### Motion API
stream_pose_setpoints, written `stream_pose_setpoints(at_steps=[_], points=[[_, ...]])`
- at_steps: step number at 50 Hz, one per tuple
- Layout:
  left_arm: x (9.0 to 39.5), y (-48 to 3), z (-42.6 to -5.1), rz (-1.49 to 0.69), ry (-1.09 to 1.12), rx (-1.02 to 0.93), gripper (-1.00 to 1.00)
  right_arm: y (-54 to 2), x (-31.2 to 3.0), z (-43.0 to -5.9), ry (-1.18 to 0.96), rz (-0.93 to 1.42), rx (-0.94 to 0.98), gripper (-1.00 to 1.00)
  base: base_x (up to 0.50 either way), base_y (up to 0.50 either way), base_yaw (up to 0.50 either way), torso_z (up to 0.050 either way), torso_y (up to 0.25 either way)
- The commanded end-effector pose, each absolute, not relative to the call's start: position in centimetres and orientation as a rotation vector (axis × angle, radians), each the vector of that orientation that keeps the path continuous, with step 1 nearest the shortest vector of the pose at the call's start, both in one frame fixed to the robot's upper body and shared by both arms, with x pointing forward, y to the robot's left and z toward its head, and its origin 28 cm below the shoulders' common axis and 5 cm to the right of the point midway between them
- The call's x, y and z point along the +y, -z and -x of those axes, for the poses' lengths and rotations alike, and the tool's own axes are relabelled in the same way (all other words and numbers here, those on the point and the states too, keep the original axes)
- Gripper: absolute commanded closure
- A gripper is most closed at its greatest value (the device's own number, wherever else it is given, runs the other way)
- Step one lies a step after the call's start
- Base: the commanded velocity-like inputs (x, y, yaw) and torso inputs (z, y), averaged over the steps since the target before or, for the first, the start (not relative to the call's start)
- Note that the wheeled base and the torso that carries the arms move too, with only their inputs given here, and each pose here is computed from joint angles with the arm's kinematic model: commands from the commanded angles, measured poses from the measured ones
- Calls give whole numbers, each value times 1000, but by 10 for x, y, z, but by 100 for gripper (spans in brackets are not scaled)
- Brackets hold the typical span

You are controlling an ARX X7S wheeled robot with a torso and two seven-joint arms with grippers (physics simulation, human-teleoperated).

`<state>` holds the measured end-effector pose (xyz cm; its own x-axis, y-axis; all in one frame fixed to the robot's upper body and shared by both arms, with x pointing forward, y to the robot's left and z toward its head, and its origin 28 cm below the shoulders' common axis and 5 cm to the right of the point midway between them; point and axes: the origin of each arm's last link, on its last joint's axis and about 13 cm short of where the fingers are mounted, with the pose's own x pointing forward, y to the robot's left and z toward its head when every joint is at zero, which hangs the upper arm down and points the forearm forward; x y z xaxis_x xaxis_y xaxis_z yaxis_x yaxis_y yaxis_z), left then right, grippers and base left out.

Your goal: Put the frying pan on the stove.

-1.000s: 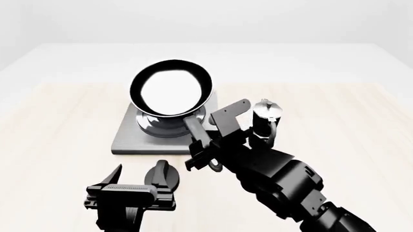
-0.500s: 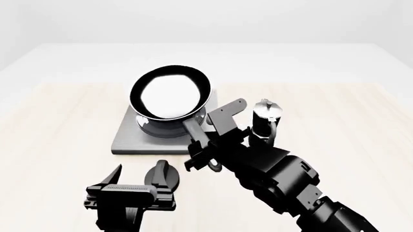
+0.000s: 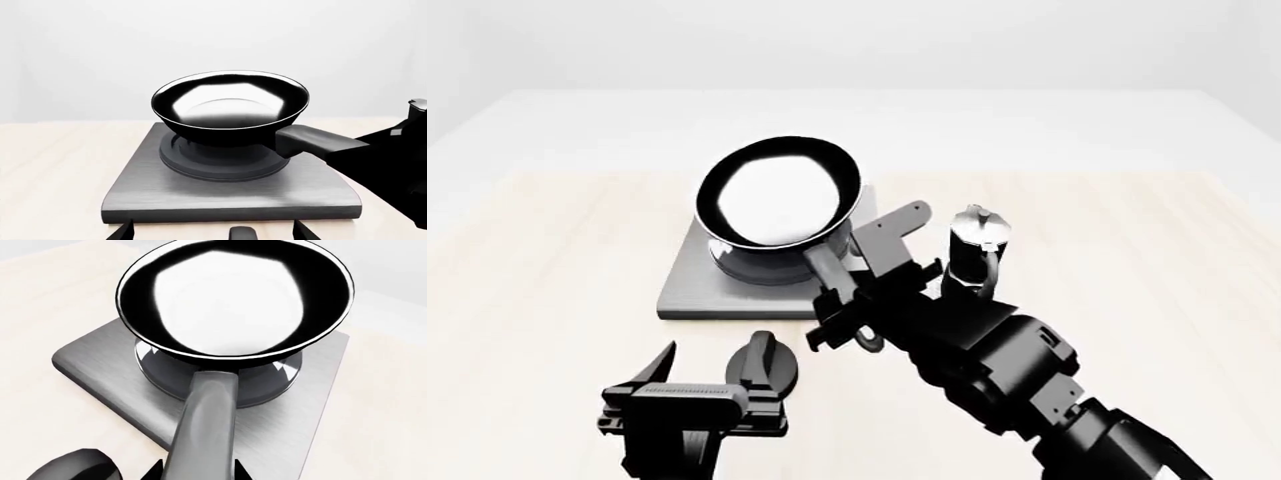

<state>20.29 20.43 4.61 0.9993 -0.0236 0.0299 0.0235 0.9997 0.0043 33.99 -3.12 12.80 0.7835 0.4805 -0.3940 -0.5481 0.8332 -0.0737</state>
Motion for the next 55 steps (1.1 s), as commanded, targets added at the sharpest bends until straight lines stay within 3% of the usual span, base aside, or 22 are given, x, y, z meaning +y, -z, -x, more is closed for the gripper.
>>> stream_pose_setpoints(at_steps=[1, 2, 3, 29, 55], points=[[205, -45, -202, 0, 21, -29, -100, -143, -29, -347, -533, 211, 298, 100, 0, 0, 0, 0, 0], [205, -44, -202, -1, 21, -27, -100, -143, -28, -347, -530, 214, 297, 100, 0, 0, 0, 0, 0], [205, -44, -202, -2, 21, -27, -100, -142, -28, -347, -524, 216, 299, -100, 0, 0, 0, 0, 0], [205, -47, -203, -1, 23, -31, -100, -144, -32, -344, -504, 189, 276, -100, 0, 0, 0, 0, 0], [207, -70, -207, -32, 5, -73, -100, -141, -58, -298, -384, 86, 11, -100, 0, 0, 0, 0, 0]])
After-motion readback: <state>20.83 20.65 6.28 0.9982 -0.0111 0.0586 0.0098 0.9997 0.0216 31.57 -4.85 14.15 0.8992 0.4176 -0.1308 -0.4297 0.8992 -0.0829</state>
